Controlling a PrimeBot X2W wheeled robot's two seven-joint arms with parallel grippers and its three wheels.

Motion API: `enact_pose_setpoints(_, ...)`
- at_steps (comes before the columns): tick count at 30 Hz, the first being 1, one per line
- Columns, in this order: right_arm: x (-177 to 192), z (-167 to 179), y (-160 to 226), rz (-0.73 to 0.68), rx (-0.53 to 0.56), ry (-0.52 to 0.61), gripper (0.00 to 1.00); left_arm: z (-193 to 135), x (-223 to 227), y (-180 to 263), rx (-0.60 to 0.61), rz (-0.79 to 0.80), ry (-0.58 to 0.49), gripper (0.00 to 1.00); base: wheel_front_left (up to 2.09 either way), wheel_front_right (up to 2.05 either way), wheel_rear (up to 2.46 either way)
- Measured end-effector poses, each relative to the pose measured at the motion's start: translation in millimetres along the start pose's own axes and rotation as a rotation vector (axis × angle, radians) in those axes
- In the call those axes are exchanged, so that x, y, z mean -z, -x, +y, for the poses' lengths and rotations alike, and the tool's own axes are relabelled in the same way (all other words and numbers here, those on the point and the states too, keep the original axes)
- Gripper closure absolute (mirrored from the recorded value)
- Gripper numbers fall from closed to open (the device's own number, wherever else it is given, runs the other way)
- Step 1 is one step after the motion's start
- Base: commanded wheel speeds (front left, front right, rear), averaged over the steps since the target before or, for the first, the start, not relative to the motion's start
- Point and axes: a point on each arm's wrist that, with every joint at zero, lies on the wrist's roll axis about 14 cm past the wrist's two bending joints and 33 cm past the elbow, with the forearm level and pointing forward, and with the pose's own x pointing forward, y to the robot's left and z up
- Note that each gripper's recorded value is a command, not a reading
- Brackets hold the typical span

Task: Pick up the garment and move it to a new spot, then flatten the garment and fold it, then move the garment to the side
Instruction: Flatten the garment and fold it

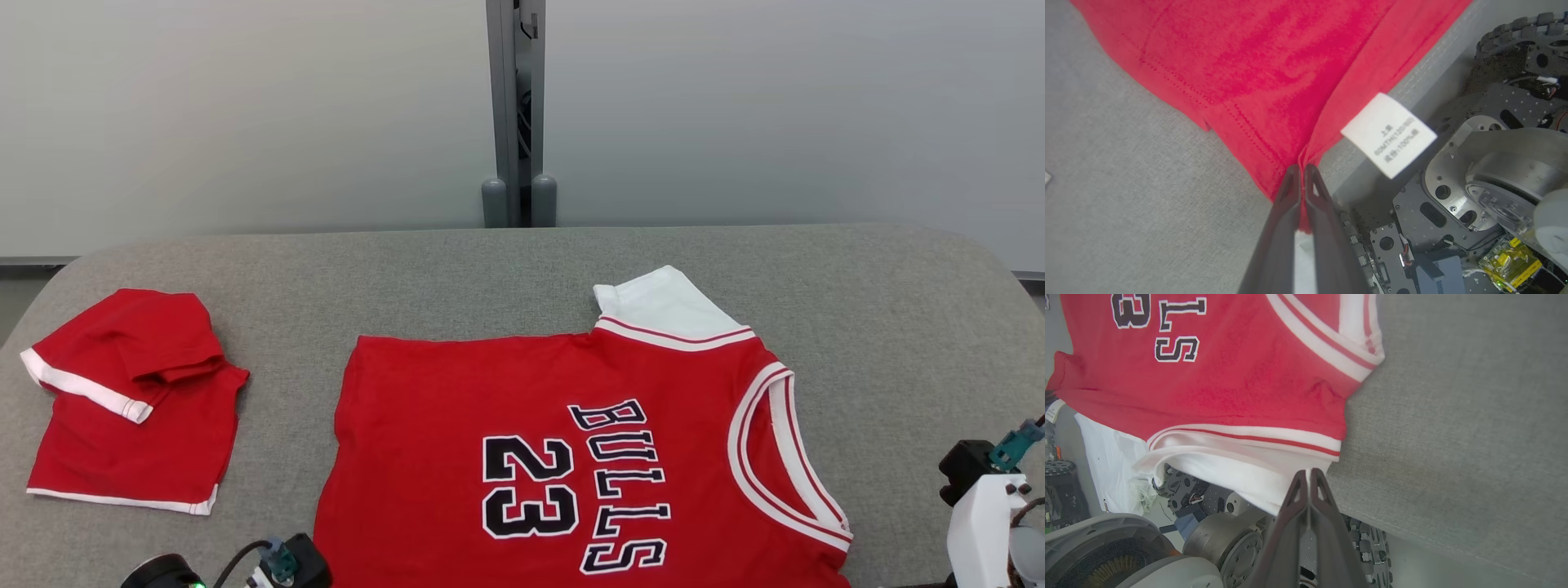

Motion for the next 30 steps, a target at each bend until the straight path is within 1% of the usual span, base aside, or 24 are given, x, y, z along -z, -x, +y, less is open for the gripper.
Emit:
enact_pose_setpoints(5,-22.8,2.4,1.1,-0.098,0.007,0.031,1.0,17.4,-16.9,4.1,-0.04,-0.055,0.01,1.0,0.0,0.0,0.0)
enact_pose_setpoints(16,-66.7,2.2,-0.4,-0.286,0.06,0.141,1.0,34.0,-35.6,-0.4,-0.074,-0.11,0.045,1.0,0.0,0.0,0.0)
enact_pose_setpoints(24,-98.2,1.3,-2.8,-0.423,0.097,0.22,1.0,46.9,-51.8,-9.5,-0.101,-0.151,0.041,1.0,0.0,0.0,0.0)
enact_pose_setpoints(30,-119.4,2.5,-7.2,-0.509,0.099,0.246,1.0,56.9,-61.8,-18.7,-0.121,-0.179,0.031,1.0,0.0,0.0,0.0)
